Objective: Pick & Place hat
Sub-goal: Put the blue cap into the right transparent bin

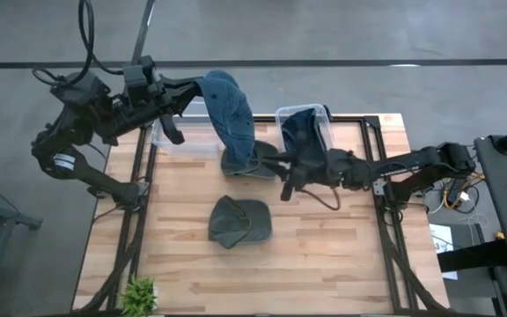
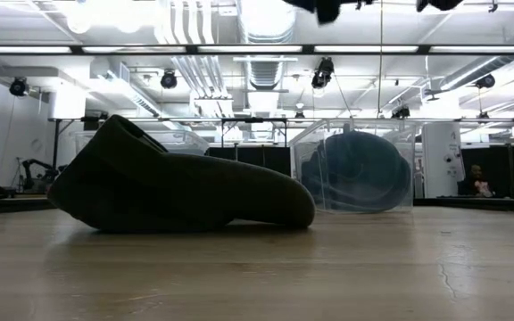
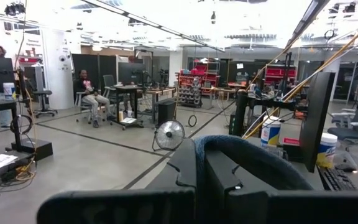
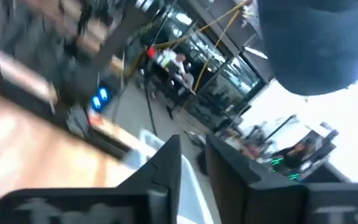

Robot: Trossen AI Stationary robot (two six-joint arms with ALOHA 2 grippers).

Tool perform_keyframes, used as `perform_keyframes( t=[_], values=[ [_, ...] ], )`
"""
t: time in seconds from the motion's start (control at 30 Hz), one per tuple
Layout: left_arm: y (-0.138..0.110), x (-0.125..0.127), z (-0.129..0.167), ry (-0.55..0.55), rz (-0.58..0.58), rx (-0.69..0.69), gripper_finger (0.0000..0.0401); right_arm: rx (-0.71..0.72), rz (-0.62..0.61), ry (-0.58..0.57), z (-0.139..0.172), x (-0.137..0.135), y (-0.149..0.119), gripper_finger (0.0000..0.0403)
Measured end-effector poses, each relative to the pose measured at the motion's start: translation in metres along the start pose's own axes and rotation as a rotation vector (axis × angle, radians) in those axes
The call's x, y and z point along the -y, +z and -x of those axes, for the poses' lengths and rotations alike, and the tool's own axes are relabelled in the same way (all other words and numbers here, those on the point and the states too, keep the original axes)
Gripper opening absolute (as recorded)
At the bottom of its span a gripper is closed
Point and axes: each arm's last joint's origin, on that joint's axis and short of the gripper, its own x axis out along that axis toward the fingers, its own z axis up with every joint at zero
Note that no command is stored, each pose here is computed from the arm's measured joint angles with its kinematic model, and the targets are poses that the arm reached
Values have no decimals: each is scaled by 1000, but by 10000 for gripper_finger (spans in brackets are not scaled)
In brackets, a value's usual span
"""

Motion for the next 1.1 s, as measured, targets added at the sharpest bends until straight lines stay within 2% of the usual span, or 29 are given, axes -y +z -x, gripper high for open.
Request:
perform_keyframes(
  t=[0.1, 0.23, 0.4, 0.53, 0.83, 1.1],
  values=[
    [0, 1, -2, 0, 3, 5, 1, -4, 126, 10, -12, -6, 0, 107],
    [-2, 3, -5, -4, 3, 3, 1, -41, 190, -4, -30, -13, -3, 164],
    [-6, 6, -11, -7, 0, -5, 1, -106, 251, -164, -49, -8, 5, 213],
    [-7, 8, -13, -8, 0, -5, 1, -24, 264, -215, -54, -7, 10, 220],
    [-5, 9, -15, -31, 22, 22, 1, 146, 323, -472, -55, -16, 1, 219],
    [-8, 13, -19, -63, 35, 21, 1, 178, 343, -566, -80, -21, -4, 219]
  ],
)
